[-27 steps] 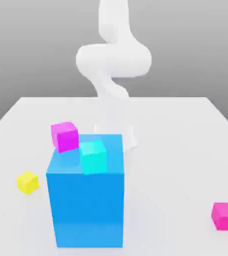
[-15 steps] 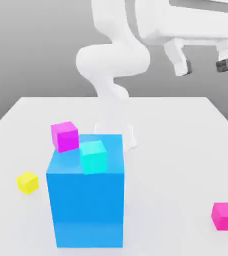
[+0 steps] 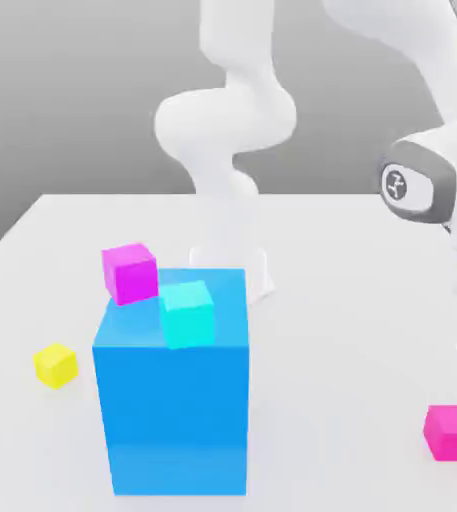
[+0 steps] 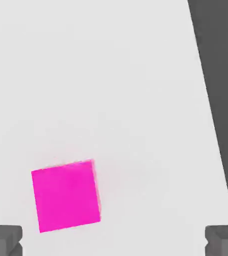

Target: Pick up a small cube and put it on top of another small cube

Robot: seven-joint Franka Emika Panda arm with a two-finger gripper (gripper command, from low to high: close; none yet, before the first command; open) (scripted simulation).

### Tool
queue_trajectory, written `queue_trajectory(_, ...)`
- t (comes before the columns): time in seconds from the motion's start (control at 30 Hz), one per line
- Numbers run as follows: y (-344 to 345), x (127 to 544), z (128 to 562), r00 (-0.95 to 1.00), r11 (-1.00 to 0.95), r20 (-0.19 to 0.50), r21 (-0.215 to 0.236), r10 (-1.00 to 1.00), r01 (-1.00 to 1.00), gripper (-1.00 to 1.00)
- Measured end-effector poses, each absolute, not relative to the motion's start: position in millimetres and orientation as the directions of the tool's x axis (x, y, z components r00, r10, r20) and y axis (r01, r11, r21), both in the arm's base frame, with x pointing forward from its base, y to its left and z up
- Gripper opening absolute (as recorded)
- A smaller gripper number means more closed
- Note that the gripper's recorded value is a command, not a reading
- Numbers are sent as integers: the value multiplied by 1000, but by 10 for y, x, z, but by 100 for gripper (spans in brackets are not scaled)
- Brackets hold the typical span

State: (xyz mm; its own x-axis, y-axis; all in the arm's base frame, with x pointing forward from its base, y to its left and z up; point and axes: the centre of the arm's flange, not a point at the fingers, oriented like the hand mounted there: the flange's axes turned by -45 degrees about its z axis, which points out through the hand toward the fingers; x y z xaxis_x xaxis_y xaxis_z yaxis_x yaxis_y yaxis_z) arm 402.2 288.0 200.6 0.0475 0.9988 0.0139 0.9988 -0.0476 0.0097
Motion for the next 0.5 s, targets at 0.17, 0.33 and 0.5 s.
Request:
queue_trajectory(0.17, 2909, 3967, 1349, 15, -15, 0, 1, 1000, 1000, -100)
queue_trajectory(0.33, 2909, 3966, 1348, 15, -15, -1, -1, 1000, 1000, -100)
queue_trajectory(0.5, 2915, 3969, 1654, 14, -14, -2, 0, 1000, 1000, -100)
